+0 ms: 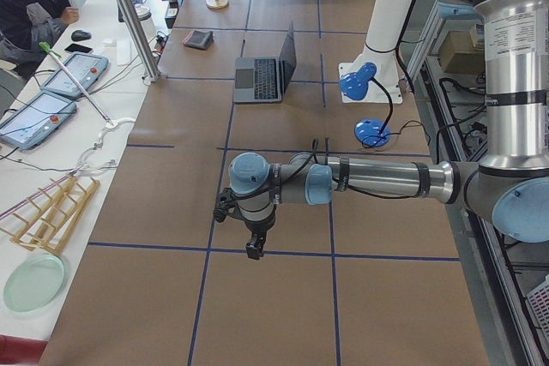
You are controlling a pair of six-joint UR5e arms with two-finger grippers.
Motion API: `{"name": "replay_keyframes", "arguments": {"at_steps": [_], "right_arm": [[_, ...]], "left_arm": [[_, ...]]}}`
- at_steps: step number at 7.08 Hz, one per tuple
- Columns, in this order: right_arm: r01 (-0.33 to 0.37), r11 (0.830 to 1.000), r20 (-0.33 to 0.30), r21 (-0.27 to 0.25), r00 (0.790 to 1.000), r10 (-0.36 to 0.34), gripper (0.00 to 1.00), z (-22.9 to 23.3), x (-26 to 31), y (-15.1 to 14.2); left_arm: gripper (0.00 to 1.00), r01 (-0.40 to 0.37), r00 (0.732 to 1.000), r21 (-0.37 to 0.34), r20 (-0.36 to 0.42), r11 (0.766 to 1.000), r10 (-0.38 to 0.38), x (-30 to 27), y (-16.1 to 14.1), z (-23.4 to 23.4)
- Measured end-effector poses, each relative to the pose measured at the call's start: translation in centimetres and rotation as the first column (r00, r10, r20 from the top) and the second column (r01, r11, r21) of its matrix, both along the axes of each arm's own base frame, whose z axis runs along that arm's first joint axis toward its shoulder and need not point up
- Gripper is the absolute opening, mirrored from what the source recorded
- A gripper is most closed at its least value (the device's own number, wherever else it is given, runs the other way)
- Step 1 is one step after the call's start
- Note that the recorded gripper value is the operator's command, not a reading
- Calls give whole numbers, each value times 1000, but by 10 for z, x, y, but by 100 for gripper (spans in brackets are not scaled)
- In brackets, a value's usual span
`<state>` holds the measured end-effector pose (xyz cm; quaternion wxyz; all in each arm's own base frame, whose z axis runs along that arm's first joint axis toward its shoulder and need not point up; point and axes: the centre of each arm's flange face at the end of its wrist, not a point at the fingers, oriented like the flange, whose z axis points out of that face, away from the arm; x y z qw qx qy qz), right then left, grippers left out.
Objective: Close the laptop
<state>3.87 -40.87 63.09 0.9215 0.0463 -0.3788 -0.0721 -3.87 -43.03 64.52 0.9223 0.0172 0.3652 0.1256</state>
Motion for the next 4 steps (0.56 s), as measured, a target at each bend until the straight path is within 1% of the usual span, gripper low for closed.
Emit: {"name": "replay_keyframes", "arguments": {"at_steps": [2,3,4], "right_arm": [[0,1000,0,3,1000,0,100,-2,0,0],[0,1000,1,13,1000,0,100,-6,0,-1],[-2,999,3,35,1000,2,99,-17,0,-3]], "left_arm": [[100,0,1000,15,-1,1000,0,0,-1,-7],[100,-1,1000,24,14,1000,1,-1,-3,-9],[100,-1,999,59,51,998,-2,-3,-15,-19]]}}
